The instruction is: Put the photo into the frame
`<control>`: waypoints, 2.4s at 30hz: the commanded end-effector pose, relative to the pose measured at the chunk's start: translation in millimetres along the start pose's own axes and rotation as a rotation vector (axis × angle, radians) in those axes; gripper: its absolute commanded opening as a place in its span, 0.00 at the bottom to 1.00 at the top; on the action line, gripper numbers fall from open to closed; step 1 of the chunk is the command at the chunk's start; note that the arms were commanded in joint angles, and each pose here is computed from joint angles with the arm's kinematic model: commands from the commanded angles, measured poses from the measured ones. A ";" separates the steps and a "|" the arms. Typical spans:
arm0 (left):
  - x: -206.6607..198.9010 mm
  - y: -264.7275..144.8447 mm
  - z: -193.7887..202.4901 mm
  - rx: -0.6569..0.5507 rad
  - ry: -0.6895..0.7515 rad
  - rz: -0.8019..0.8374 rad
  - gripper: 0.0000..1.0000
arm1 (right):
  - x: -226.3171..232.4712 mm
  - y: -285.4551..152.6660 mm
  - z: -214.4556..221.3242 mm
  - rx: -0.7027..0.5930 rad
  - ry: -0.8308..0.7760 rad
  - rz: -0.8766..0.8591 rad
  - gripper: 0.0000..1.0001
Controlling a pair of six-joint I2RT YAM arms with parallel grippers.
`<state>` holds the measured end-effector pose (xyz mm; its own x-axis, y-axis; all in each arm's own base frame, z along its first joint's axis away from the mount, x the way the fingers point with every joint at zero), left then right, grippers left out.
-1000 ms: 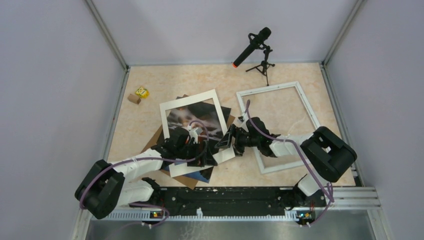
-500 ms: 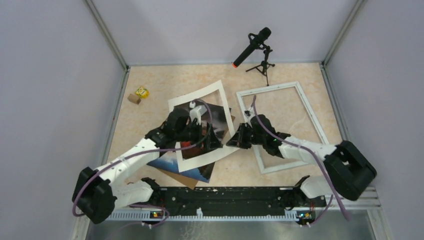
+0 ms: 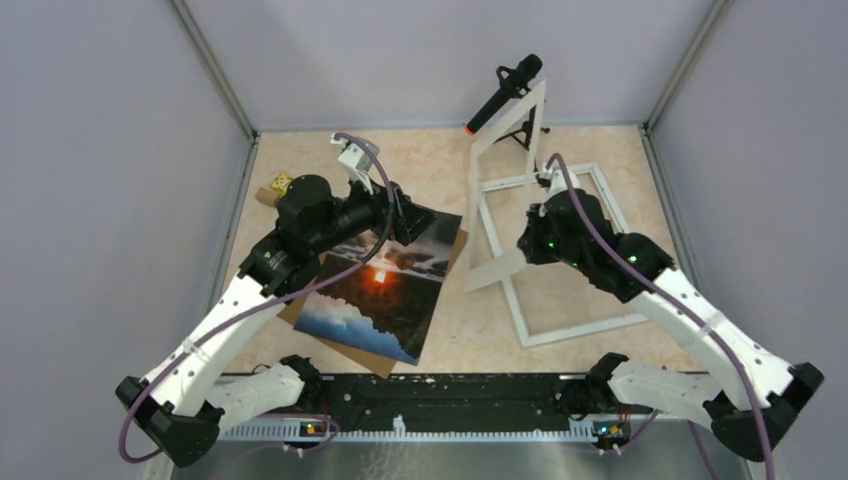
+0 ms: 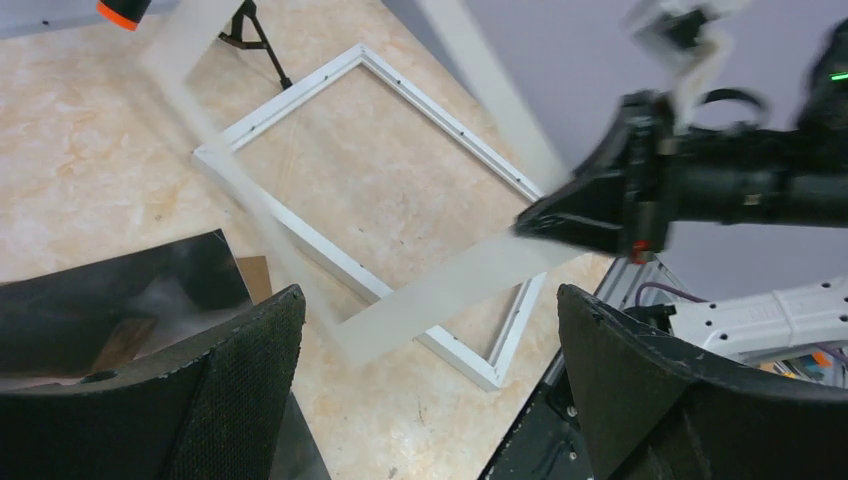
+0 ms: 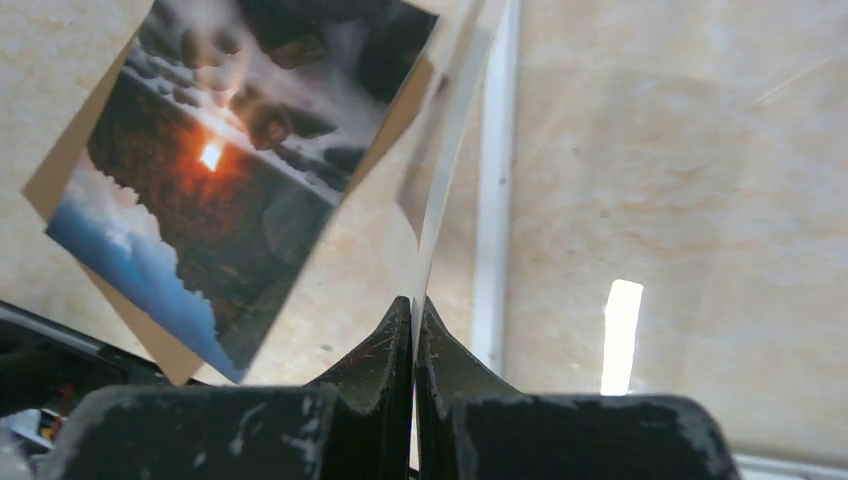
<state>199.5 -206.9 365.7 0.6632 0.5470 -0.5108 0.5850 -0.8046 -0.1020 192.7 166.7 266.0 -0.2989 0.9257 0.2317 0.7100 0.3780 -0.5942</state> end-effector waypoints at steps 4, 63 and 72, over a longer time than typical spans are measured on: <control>1.4 24.4 -16.1 -0.027 0.034 0.015 0.98 | -54.5 -127.4 -45.1 -0.111 -0.342 0.255 0.00; 67.3 49.3 39.3 0.071 0.087 -0.184 0.98 | -125.6 5.5 25.9 0.282 -0.628 0.598 0.06; 65.3 50.5 41.2 0.078 0.075 -0.163 0.98 | -128.4 9.5 34.6 0.321 -0.658 0.588 0.35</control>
<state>251.2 -218.1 284.4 0.5713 0.7112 -0.4095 0.6559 -0.6956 -0.2931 210.0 48.9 198.9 -0.3226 0.7332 -0.5986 0.6608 -0.2784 -0.6970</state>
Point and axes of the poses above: each gripper's point midway between its finger pads, its own y axis out along the fingers, its own x axis along the line the jaws close on, z = x × y, the point moved 6 cm from there along -y, back along the fingers, and after that the axes turned 4 degrees about -y, right-handed, at the moved point
